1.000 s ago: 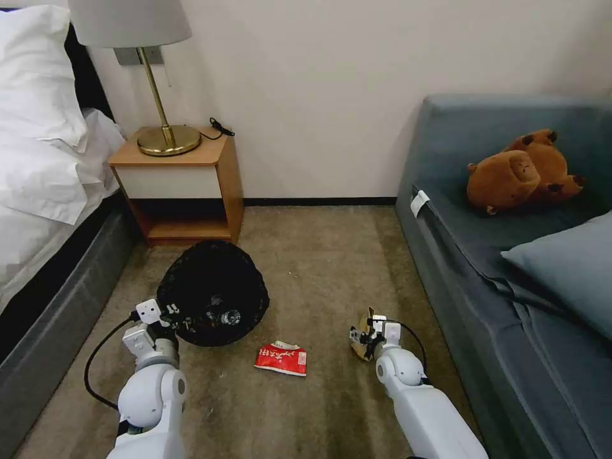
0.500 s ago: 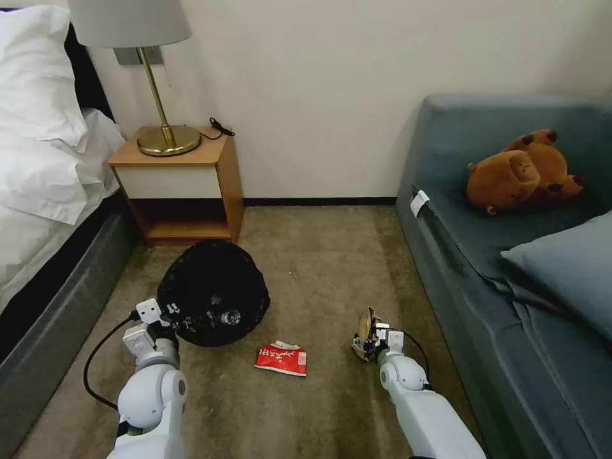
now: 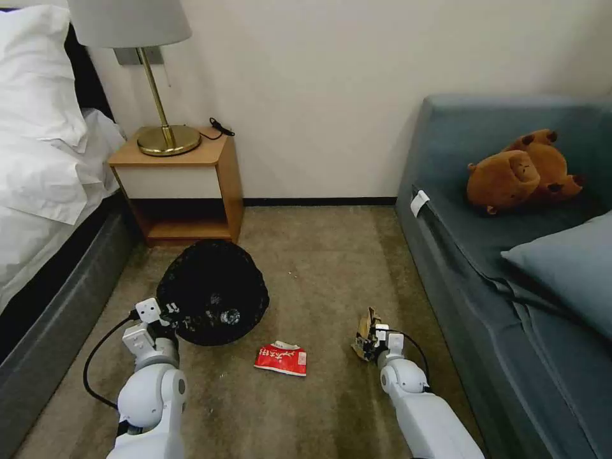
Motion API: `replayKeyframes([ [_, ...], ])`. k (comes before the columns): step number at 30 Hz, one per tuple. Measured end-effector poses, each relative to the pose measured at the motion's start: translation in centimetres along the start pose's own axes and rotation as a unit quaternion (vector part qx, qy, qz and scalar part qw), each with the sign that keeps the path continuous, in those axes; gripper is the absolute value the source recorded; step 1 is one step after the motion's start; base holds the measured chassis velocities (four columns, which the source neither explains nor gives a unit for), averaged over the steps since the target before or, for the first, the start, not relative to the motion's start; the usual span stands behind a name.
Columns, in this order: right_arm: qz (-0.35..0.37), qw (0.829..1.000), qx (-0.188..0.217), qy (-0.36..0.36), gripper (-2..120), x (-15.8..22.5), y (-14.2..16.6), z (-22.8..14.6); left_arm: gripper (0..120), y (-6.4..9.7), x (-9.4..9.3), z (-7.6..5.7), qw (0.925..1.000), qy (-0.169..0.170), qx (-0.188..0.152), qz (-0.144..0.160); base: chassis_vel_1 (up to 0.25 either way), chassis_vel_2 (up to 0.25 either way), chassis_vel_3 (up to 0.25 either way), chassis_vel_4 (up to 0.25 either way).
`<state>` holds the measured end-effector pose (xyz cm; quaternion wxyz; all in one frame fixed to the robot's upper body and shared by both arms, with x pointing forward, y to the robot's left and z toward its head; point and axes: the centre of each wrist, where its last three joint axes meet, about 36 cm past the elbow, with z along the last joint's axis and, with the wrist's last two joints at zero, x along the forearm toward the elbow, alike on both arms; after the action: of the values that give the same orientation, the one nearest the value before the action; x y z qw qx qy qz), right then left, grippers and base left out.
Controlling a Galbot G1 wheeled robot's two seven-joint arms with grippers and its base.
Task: Pick up the trash bin, then pick up the garbage on the floor and place it into the trash bin.
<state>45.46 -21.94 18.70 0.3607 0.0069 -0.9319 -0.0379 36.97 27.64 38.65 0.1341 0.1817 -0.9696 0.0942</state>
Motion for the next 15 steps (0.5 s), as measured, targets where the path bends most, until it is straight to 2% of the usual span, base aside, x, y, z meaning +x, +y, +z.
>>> replayKeyframes([
  [2, 0.001, 1.000, 0.003, -0.003, 48, -0.03, -0.02, 0.06, 2, -0.02, -0.03, -0.05, 1.0000, -0.001, 0.001, 0.000, 0.000, 0.000, 0.000, 0.000],
  [3, 0.001, 1.000, 0.003, -0.003, 48, -0.03, -0.02, 0.06, 2, -0.02, -0.03, -0.05, 1.0000, -0.001, 0.001, 0.000, 0.000, 0.000, 0.000, 0.000],
  [5, 0.003, 1.000, 0.008, -0.010, 36, -0.10, -0.10, 0.03, 2, -0.01, -0.11, -0.15, 1.0000, -0.002, 0.002, 0.000, 0.000, 0.000, 0.000, 0.000],
  [9, 0.005, 1.000, 0.011, -0.013, 26, -0.11, -0.22, -0.01, 2, 0.01, -0.14, -0.08, 1.0000, -0.001, 0.002, 0.000, 0.000, 0.000, 0.000, 0.000],
  [10, 0.005, 1.000, 0.012, -0.015, 19, -0.10, -0.33, -0.01, 2, 0.01, -0.16, -0.02, 1.0000, -0.001, 0.002, 0.000, 0.000, 0.000, 0.000, 0.000],
  [11, 0.005, 1.000, 0.012, -0.015, 19, -0.10, -0.33, -0.01, 2, 0.01, -0.16, -0.02, 1.0000, -0.001, 0.002, 0.000, 0.000, 0.000, 0.000, 0.000],
  [13, 0.004, 1.000, 0.014, -0.018, 7, -0.08, -0.42, 0.05, 2, -0.05, -0.20, 0.01, 1.0000, 0.000, 0.003, 0.000, 0.000, 0.000, 0.000, 0.000],
  [14, 0.004, 1.000, 0.014, -0.018, 7, -0.08, -0.42, 0.05, 2, -0.05, -0.20, 0.01, 1.0000, 0.000, 0.003, 0.000, 0.000, 0.000, 0.000, 0.000],
  [15, 0.004, 1.000, 0.015, -0.019, 2, -0.09, -0.46, 0.10, 2, -0.10, -0.22, 0.01, 1.0000, -0.001, 0.003, 0.000, 0.000, 0.000, 0.000, 0.000],
])
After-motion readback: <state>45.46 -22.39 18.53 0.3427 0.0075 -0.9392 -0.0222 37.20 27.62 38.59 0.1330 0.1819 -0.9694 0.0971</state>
